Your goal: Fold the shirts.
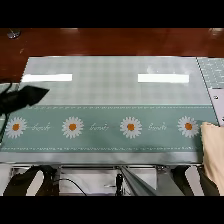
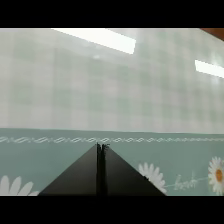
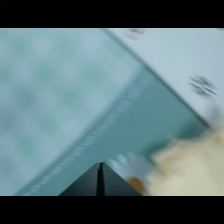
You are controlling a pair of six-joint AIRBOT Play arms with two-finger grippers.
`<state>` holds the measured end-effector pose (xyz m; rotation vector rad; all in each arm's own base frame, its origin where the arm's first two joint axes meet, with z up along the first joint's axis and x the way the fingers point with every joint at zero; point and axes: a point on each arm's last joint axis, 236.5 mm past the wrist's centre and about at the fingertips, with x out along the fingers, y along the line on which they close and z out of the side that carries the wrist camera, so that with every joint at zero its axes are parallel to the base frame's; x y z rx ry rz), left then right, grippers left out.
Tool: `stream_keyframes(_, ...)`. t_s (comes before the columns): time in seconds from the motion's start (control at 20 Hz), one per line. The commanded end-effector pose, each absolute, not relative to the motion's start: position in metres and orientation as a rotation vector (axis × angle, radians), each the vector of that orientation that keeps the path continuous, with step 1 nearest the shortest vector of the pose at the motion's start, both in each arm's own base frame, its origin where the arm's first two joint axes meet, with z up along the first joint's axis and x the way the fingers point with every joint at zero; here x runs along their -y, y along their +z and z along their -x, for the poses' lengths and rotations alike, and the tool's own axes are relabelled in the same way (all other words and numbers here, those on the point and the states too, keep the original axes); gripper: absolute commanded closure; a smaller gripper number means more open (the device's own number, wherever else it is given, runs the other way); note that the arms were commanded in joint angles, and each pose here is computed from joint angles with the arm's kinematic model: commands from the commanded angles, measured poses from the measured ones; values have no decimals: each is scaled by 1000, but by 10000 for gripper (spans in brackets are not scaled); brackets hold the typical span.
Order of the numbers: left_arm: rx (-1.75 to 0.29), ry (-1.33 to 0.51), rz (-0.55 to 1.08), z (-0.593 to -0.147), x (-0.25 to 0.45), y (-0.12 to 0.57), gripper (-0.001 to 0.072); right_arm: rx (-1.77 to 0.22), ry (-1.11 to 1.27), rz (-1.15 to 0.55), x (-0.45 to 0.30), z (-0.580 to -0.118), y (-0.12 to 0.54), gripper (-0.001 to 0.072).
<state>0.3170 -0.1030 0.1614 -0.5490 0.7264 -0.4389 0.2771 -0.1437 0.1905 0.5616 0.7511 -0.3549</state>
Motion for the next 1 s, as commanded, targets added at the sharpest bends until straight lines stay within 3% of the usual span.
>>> stream_keyframes(0.0,-714,-697,407,-362,161,219,688,-574,181,-452,15,-398,234,684)
stream_keyframes(0.15,-760,-446,48,-412,165,202,686,-793,332,-198,-82,-421,157,684)
stream_keyframes(0.25,-866,-334,-26,-414,168,157,685,-978,259,-75,-101,-423,91,684)
stream_keyframes(0.35,-1009,-314,-34,-400,176,94,685,-1116,144,52,-85,-422,39,683)
stream_keyframes(0.5,-1164,-227,14,-384,160,18,685,-1284,92,90,-74,-409,-10,683)
stream_keyframes(0.95,-1191,-229,-19,-381,154,8,684,-1278,106,41,-84,-410,-10,683)
